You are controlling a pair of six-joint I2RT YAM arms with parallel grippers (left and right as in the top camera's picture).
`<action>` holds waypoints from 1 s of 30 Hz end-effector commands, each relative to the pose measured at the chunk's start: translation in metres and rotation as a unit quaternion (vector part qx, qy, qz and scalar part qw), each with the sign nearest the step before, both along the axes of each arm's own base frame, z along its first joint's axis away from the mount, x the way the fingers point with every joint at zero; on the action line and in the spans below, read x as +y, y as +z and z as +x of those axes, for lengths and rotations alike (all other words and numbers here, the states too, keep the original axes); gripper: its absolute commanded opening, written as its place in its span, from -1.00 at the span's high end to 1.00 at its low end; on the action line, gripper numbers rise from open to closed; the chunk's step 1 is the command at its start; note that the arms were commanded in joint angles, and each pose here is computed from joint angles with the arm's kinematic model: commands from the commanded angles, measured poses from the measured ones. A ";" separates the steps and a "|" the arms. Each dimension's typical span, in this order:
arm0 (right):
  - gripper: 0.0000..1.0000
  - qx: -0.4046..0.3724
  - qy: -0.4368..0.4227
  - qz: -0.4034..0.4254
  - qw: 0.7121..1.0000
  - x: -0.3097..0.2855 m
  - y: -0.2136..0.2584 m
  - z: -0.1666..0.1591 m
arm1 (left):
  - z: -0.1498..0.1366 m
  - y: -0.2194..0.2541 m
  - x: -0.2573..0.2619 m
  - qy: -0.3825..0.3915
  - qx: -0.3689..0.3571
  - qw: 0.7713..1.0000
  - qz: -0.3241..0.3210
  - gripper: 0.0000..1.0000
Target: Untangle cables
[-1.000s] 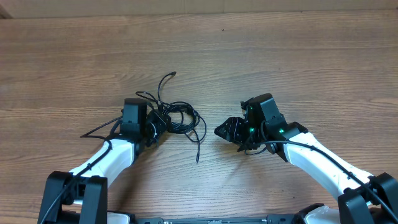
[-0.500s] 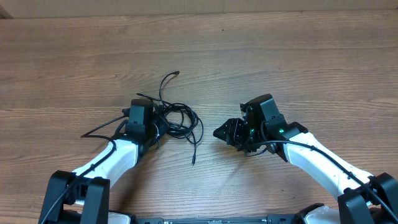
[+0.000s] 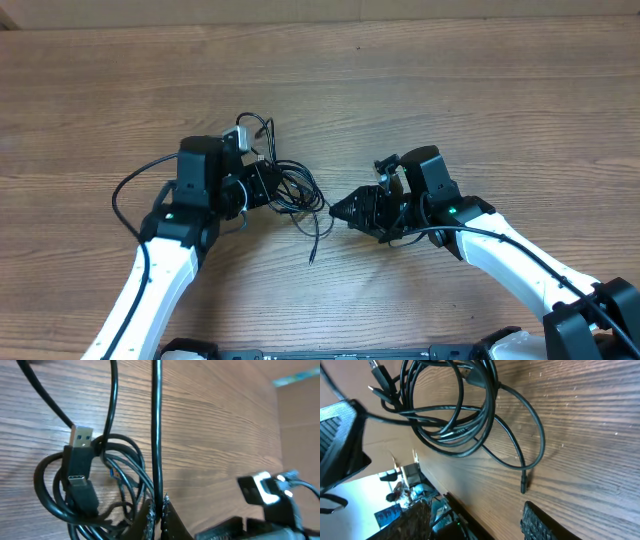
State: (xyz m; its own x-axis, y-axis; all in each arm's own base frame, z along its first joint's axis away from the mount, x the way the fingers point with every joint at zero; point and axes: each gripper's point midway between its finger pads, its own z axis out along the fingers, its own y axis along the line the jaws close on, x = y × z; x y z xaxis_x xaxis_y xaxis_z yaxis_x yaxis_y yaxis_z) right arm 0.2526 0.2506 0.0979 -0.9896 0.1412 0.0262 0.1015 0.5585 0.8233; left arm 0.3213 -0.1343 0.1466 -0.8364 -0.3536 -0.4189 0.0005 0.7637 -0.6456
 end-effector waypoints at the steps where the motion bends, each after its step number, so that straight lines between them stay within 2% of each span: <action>1: -0.07 0.039 -0.021 0.013 0.999 0.000 0.001 -0.002 | -0.004 0.033 -0.008 -0.017 -0.030 0.999 -0.035 0.92; 6: -0.03 0.091 -0.075 -0.010 0.993 0.007 -0.007 -0.004 | -0.006 0.053 -0.025 -0.027 -0.020 0.993 -0.111 0.92; 10: -0.04 0.097 -0.125 -0.052 0.986 0.012 -0.019 -0.004 | -0.004 0.060 -0.027 -0.028 -0.028 0.991 -0.127 0.91; 14: -0.06 0.045 -0.140 -0.099 0.984 0.021 -0.028 -0.006 | -0.001 0.068 -0.030 -0.010 -0.016 0.987 -0.160 0.92; 17: -0.06 0.022 -0.160 -0.121 0.979 0.019 -0.031 -0.002 | -0.003 0.084 -0.040 -0.036 -0.023 0.980 -0.196 0.92; 22: -0.15 0.062 -0.229 -0.102 0.966 0.016 -0.029 0.008 | -0.011 0.094 -0.049 -0.072 -0.024 0.972 -0.220 0.92; 24: -0.16 0.068 -0.241 -0.091 0.964 0.018 -0.026 0.010 | -0.013 0.095 -0.050 -0.072 -0.014 0.970 -0.232 0.92; 27: -0.29 0.059 -0.243 -0.075 0.965 0.022 -0.020 0.015 | -0.015 0.103 -0.054 -0.068 0.008 0.962 -0.264 0.92; 30: -0.31 0.057 -0.243 -0.073 0.966 0.023 -0.019 0.016 | -0.018 0.116 -0.059 -0.076 0.021 0.951 -0.299 0.92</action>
